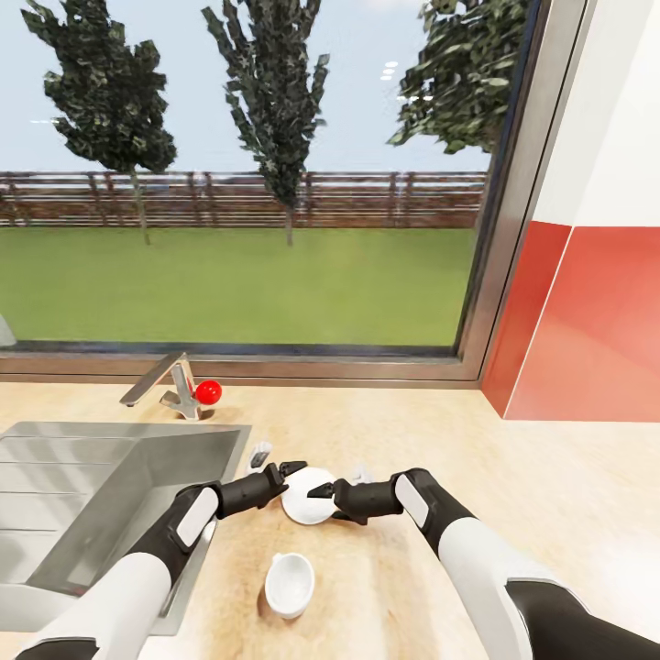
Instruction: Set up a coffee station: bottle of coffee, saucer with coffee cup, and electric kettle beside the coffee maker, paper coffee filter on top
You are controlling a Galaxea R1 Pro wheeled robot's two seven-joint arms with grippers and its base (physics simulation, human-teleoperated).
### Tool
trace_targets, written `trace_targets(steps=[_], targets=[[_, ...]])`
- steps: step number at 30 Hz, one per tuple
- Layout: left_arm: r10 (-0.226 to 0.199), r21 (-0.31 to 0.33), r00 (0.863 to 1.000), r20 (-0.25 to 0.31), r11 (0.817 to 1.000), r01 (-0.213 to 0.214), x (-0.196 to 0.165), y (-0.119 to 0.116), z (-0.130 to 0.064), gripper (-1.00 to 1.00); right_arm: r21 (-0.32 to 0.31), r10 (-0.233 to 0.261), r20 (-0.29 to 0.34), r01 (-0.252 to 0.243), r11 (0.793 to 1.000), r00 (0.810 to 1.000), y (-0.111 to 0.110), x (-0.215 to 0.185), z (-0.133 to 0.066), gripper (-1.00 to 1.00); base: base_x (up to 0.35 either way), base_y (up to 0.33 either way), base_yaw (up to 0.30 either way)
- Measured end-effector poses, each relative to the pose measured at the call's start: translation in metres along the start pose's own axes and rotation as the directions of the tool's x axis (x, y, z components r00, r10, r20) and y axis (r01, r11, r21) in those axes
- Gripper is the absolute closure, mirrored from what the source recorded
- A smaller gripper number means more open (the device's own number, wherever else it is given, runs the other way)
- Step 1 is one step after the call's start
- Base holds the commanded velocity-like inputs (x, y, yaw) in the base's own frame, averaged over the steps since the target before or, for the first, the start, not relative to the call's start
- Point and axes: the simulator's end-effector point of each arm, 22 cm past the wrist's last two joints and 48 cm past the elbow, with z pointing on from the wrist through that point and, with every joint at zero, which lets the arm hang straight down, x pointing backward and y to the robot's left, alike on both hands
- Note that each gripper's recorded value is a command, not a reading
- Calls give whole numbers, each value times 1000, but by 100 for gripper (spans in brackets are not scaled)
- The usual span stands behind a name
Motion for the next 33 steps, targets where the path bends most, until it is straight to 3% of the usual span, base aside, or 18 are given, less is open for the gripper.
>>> trace_targets(steps=[6, 13, 23, 33], targets=[[1, -12, 1000, 6, 1000, 0, -4, 6, -5, -100, 1, 3, 3, -3, 1000, 1000, -2, 1, 1, -100, 0, 0, 0], [-14, -63, 1000, 22, 998, 15, -9, 38, -28, -100, 6, 0, 5, 0, 1000, 1000, -4, 2, 2, -100, 0, 0, 0], [-6, -105, 999, 38, 994, 10, -19, 58, -46, -100, 7, -1, 6, 1, 1000, 1000, -5, 2, 2, -100, 0, 0, 0], [-1, -130, 999, 38, 992, 6, -19, 63, -47, -100, 6, -1, 6, 1, 1000, 1000, -4, 2, 2, -100, 0, 0, 0]])
